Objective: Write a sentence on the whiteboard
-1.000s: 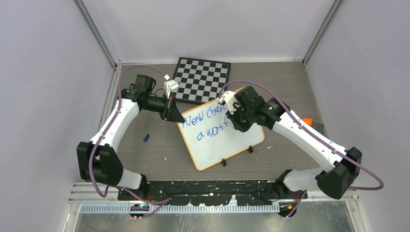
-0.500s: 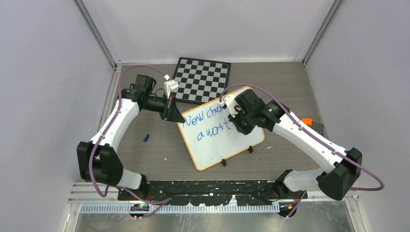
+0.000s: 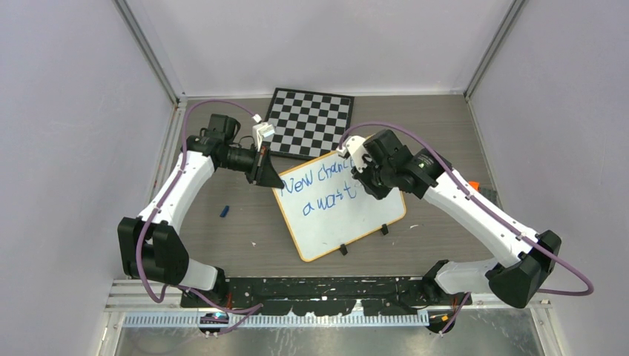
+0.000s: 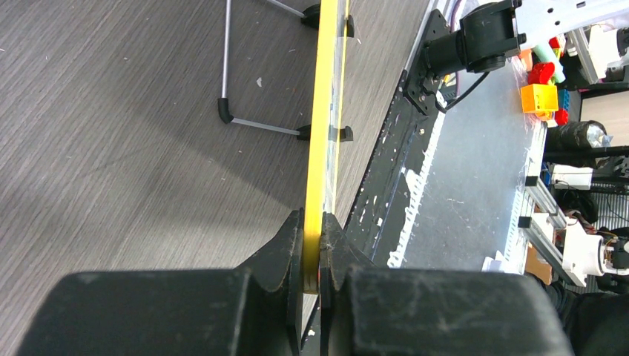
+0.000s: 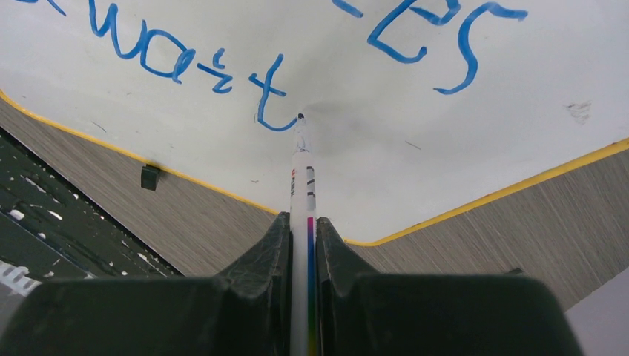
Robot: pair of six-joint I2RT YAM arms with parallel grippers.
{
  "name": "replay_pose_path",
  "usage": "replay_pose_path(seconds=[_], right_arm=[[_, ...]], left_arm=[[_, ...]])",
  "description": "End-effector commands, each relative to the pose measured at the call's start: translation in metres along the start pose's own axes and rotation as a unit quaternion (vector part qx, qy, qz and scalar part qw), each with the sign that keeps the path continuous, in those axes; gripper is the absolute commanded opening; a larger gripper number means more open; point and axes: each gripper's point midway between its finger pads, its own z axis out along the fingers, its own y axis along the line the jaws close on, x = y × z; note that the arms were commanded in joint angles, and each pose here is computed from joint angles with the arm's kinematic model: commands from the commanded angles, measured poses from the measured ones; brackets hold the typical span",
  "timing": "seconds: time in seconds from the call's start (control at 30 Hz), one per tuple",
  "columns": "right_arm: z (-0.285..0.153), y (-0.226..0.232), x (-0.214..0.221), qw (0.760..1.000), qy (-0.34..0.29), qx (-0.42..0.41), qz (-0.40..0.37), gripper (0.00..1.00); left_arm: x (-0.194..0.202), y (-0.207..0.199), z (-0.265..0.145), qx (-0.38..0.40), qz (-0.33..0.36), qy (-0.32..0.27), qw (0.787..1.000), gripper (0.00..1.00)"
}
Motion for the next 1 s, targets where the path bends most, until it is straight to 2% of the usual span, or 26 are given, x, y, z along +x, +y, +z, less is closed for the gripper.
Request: replay_pose_path(seconds=[0.0,0.13,0.5,0.73,0.9,0.97], right_arm=[[-0.019,-0.005,0.001,1.000,-0.015,0.011,-0.003,0.00],[-0.012,-0.007,0.015,1.000,0.004,0.023,-0.007,0.00],[0.016,-0.014,0.015,0.999,0.021,0.037,-0.008,0.00],[0.002,-0.010,0.009,1.000,0.009,0.024,-0.003,0.00],[-0.031,0.000,-0.021,0.999,-0.047,-0.011,0.010,0.00],[-0.045,0.003,-0.038,0.997,-0.072,-0.025,0.018,0.00]], left_arm=[[0.004,0.016,0.004,-0.038,0.026,0.020,0.999,0.00],[0.004,0.016,0.004,-0.040,0.027,0.021,0.999,0.00],[0.007,0.018,0.004,-0.045,0.028,0.025,0.998,0.00],[0.006,0.019,0.004,-0.046,0.026,0.025,0.998,0.02],[0.001,0.015,0.000,-0.049,0.030,0.021,0.998,0.63],[-0.002,0.011,-0.005,-0.056,0.036,0.018,0.998,0.76]])
